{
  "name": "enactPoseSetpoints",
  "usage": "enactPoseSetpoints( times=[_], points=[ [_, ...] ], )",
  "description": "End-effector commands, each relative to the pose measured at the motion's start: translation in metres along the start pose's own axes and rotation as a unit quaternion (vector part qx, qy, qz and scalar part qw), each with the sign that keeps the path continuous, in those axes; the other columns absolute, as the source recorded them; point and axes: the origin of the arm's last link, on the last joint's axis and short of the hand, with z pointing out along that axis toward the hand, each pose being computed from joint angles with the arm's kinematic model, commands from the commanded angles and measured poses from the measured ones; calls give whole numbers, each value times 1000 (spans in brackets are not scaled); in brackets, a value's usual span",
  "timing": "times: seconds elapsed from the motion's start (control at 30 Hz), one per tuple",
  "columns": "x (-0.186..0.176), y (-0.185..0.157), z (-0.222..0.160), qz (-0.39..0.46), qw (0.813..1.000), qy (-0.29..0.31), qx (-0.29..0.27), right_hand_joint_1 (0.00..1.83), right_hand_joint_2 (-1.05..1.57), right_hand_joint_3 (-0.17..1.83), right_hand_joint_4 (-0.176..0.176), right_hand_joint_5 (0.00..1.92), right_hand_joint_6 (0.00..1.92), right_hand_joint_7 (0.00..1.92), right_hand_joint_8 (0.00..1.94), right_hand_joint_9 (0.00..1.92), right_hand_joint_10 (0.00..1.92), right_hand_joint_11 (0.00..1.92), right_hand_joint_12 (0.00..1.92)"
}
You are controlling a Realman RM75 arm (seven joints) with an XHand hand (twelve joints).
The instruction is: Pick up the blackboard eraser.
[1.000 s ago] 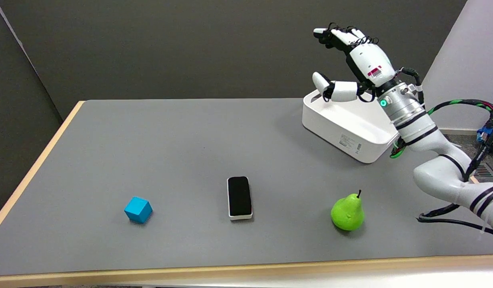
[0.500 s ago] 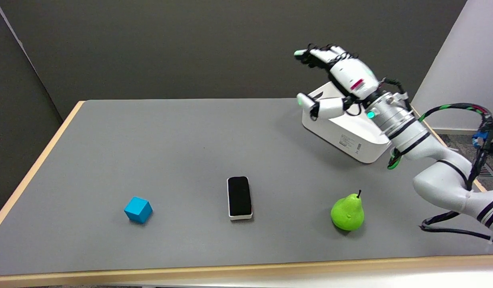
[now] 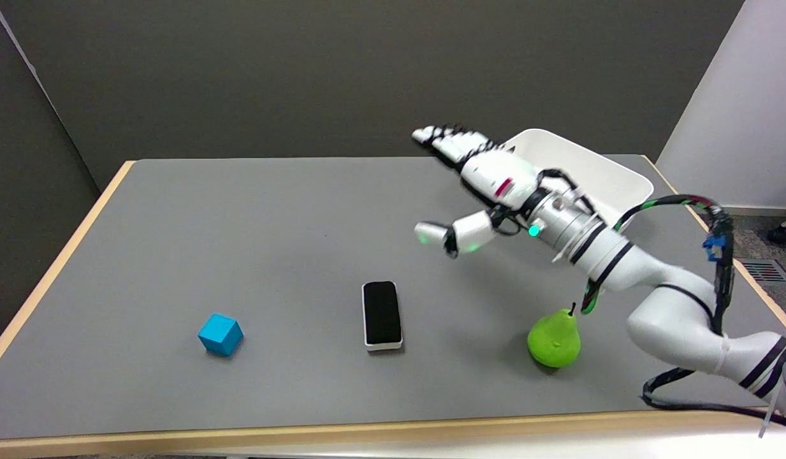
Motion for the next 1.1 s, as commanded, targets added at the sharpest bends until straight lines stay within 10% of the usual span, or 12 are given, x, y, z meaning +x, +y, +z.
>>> enactPoseSetpoints(
  times=[0.03,1.1],
  points=[
    [-66,-74,-26,17,987,-140,76,398,498,748,-40,-1,-1,-1,0,-1,16,-1,696],
    [-105,-76,-40,8,975,-220,15,457,462,864,-54,-1,-1,0,40,-1,190,-1,738]
  ],
)
